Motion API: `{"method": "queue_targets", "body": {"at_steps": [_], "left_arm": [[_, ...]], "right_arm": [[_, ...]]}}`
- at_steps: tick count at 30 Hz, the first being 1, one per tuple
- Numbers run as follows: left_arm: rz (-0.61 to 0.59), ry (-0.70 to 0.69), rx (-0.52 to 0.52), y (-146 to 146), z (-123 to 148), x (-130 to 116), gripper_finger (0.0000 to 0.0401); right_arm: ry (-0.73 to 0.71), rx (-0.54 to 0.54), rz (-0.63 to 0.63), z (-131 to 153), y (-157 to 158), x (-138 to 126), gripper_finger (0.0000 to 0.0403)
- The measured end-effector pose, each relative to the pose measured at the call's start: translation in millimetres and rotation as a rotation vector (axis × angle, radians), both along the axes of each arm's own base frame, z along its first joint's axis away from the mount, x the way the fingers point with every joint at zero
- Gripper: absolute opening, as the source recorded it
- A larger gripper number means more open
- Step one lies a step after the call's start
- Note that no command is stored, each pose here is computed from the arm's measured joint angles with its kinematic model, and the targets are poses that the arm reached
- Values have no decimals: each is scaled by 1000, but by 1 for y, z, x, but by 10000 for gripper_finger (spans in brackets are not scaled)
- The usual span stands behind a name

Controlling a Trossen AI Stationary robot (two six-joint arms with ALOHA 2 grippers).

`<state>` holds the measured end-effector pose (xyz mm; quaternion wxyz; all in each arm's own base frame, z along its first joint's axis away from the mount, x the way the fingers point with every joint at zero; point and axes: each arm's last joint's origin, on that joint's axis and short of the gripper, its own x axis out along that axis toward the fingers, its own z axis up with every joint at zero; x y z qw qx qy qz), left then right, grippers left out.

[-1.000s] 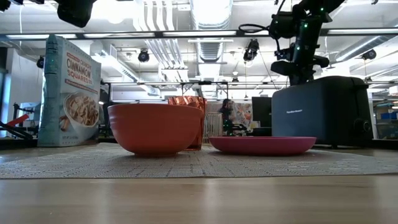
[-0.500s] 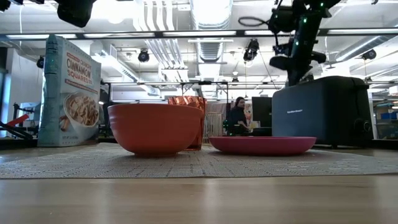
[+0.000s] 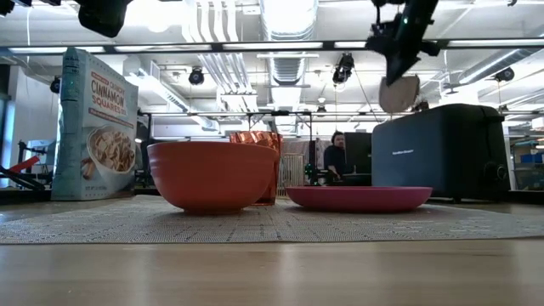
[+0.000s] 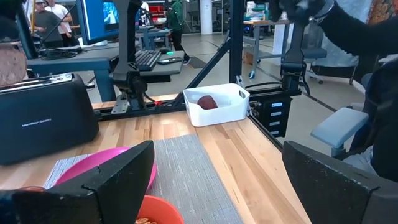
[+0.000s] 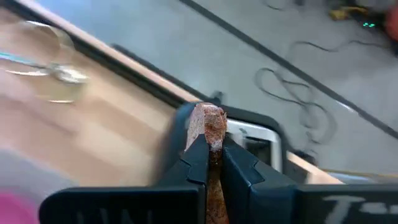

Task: Arrange a breakfast setting
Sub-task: Put the bagel on the pink plate

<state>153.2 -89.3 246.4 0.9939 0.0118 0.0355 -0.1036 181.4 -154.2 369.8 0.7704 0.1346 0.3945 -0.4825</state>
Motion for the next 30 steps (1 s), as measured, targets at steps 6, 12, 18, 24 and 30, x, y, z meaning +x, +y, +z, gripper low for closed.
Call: {"method": "queue_targets", "body": {"at_steps": [6,12,18,24,30], "left_arm": [[3,-1,5,0,0,0,336],[4,3,15,0,-1,0,336],[5,3,15,0,-1,0,336],[5,3,15,0,-1,0,336],[6,3,15,0,-1,0,336]], "right_arm": [[-228,220,271,2,22,22,13],[-272,362,492,-24,53,49,13],[-280,392,591,-57,81,70,13],[-310,419,615,-87,97,78,13],[-344,439,609,-119,104,79,13]]}}
